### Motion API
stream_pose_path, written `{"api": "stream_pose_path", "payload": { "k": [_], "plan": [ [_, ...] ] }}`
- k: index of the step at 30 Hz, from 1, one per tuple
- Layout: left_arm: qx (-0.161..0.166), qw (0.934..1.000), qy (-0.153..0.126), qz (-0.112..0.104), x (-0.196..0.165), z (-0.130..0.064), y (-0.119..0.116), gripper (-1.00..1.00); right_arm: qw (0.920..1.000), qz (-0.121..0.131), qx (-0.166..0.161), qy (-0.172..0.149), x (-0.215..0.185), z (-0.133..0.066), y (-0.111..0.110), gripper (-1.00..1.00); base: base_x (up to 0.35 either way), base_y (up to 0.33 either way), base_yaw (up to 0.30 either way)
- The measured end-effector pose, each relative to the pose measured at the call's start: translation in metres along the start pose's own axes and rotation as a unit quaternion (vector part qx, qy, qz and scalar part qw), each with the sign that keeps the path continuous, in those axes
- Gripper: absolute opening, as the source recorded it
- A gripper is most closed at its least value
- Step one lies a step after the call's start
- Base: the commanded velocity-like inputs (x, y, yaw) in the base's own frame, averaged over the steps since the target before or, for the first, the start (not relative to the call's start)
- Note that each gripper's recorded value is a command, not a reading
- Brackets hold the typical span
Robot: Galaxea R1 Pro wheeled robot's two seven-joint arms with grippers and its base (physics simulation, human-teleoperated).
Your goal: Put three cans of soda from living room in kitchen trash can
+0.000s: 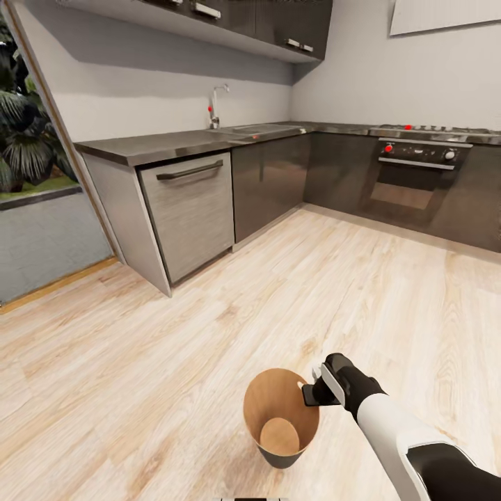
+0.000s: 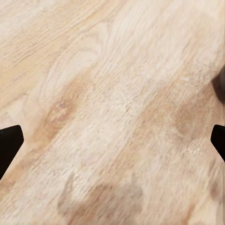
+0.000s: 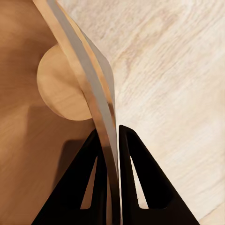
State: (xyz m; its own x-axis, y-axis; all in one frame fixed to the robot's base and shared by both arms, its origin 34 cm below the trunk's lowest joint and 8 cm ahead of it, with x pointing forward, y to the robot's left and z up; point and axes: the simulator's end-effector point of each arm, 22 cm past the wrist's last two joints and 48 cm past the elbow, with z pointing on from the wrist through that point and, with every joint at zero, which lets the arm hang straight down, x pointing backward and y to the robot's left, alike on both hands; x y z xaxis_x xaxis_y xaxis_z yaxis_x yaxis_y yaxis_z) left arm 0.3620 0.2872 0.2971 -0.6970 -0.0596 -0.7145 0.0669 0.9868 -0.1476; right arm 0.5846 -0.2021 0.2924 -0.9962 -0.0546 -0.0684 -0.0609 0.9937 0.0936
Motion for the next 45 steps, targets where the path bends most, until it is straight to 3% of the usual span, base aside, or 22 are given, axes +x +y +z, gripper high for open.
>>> {"api": "stream_pose_path", "payload": {
  "k": [45],
  "plan": [
    [0.003, 0.9995, -0.031, 0.006, -0.111, -0.053, -0.015, 1.0, 0.9994, -0.009, 0.004, -0.033, -0.047, -0.128, 0.012, -1.0, 0.0, 0.0, 0.0]
  ]
}}
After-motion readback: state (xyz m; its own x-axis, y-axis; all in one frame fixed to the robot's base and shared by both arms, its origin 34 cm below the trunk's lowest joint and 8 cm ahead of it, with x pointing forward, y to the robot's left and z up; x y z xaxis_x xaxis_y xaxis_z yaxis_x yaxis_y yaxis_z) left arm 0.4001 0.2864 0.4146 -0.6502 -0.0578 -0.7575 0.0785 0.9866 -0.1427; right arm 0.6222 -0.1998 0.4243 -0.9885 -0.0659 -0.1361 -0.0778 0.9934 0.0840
